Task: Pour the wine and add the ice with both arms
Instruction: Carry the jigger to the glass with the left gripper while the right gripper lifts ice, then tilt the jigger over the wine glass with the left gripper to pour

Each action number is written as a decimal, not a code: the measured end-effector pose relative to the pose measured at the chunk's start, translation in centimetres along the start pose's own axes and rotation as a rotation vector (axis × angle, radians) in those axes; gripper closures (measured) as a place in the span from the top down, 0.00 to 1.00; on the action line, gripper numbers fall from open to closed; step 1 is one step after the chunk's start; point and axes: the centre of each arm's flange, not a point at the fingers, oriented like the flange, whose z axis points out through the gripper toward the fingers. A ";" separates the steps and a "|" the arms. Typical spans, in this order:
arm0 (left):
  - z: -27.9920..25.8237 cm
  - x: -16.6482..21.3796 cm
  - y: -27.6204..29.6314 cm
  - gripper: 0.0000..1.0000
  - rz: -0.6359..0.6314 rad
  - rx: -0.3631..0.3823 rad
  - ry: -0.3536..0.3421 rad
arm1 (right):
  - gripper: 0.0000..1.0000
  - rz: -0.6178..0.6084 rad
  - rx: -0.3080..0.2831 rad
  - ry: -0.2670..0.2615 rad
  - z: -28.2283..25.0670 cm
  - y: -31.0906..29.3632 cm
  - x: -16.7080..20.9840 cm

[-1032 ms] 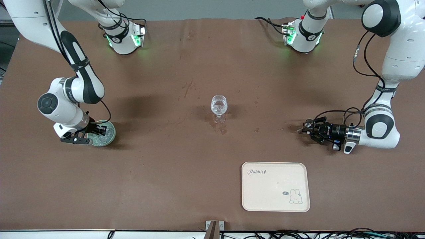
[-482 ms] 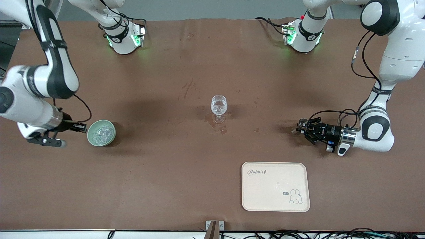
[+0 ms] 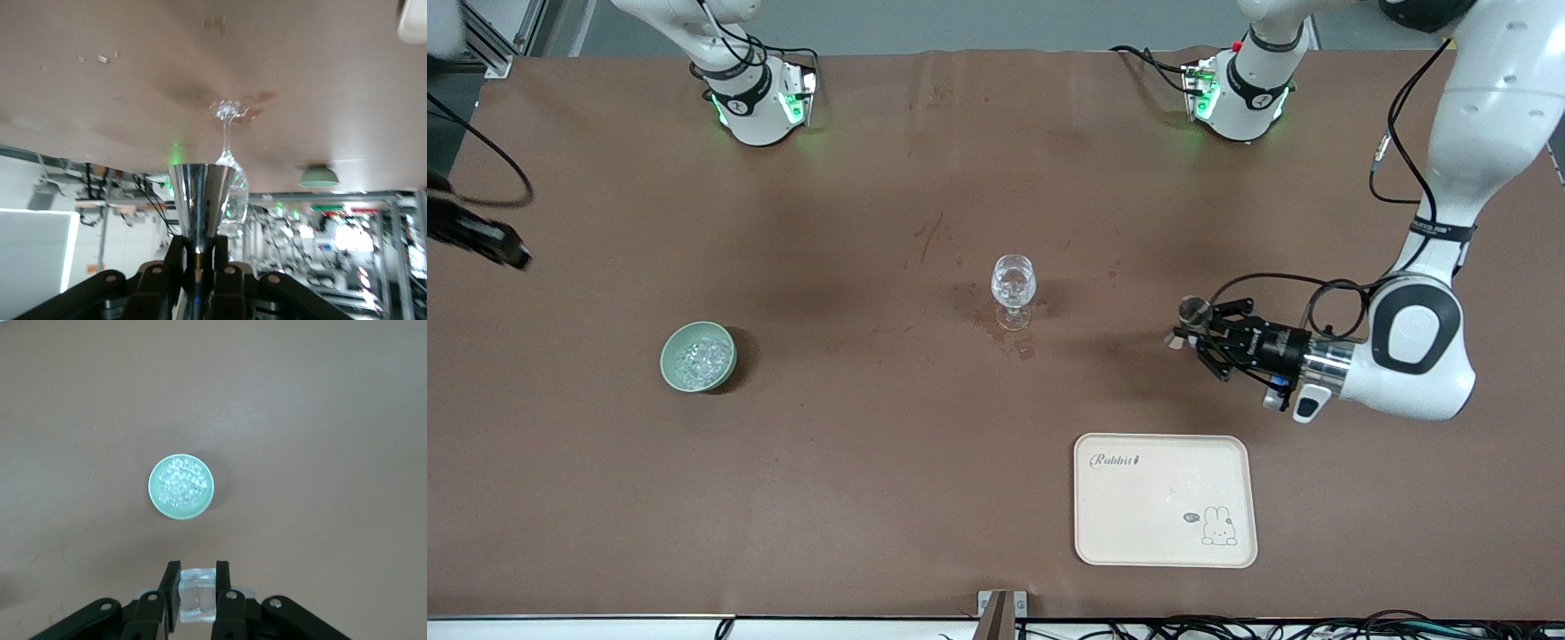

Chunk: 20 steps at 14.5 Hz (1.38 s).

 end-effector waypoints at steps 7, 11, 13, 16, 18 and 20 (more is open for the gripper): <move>7.2 -10.9 2.6 0.21 -0.066 0.058 0.226 | 0.25 -0.047 0.001 -0.004 -4.3 0.4 -0.2; 12.5 -13.7 3.3 0.21 -0.124 0.086 0.375 | 0.25 -0.060 0.000 -0.018 -3.6 -0.3 0.1; 15.3 -15.0 3.5 0.21 -0.148 0.094 0.448 | 0.25 -0.060 0.000 -0.017 -3.6 -0.3 0.1; 18.0 -16.2 3.5 0.21 -0.169 0.098 0.491 | 0.25 -0.061 0.000 -0.017 -3.6 -0.4 0.1; 19.3 -16.5 3.4 0.21 -0.185 0.103 0.554 | 0.25 -0.061 0.001 -0.018 -3.6 -0.4 0.2; 20.0 -16.7 3.3 0.21 -0.200 0.106 0.595 | 0.25 -0.061 0.001 -0.018 -3.5 -0.4 0.2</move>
